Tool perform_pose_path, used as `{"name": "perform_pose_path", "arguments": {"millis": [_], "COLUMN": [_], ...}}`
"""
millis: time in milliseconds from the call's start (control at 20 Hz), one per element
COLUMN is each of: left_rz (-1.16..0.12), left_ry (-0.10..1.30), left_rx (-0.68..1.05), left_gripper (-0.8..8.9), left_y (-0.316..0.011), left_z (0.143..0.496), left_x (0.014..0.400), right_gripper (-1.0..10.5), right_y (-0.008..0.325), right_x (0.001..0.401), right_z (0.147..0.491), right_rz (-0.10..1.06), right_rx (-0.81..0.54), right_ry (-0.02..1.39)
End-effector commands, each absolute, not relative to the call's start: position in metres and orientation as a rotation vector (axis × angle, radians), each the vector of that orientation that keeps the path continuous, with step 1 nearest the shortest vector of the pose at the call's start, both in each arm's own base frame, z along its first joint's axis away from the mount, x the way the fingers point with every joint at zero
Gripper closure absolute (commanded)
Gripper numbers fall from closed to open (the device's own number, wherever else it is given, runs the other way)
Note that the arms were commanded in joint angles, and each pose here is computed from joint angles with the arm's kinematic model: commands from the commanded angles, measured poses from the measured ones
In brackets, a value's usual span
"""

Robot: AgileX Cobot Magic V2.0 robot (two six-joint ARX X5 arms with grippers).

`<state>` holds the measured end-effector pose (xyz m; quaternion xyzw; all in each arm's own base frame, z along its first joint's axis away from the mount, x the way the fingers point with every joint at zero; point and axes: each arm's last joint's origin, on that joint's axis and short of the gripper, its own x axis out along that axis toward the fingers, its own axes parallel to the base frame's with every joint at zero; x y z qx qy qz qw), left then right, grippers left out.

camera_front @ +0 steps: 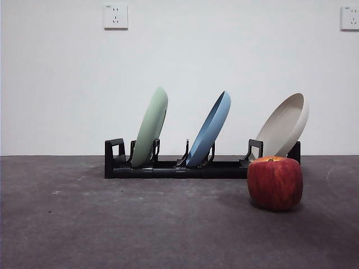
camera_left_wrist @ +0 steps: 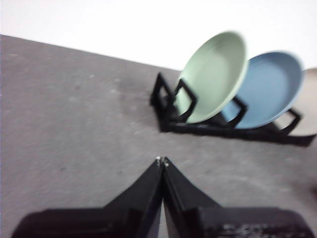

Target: Take the green plate from the plate rack,put the plate on the table,take the apple from the table,put the apple in the plate

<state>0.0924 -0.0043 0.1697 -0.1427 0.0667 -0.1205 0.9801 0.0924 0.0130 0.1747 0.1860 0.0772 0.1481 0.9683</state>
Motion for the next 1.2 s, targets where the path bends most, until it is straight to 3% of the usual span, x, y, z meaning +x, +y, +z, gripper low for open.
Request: {"name": "perform_pose_path", "arguments": {"millis": [50,450,1200], "left_rz": [-0.281,-0.404,-0.732], "left_ry": [0.125,0.184,0.374], "left_rx": [-0.337,-0.361,-0.252], "left_gripper": [8.20,8.20,8.20], "left_y": [-0.006,-0.009,-0.016], "left_z": [0.183,0.224,0.295], "left_x": [0.090,0.088,0.104], "right_gripper": [9.6,9.6,9.6], "right_y": [0.013,0.017,0.027], "right_x": [0.092,0.098,0.119], "right_z": [0.192,0.241,0.316], "right_rz": [0.308,0.430,0.722], "right_rx": [0.397,0.384,0.132], "right_ry": [0.130,0.204,0.562]}}
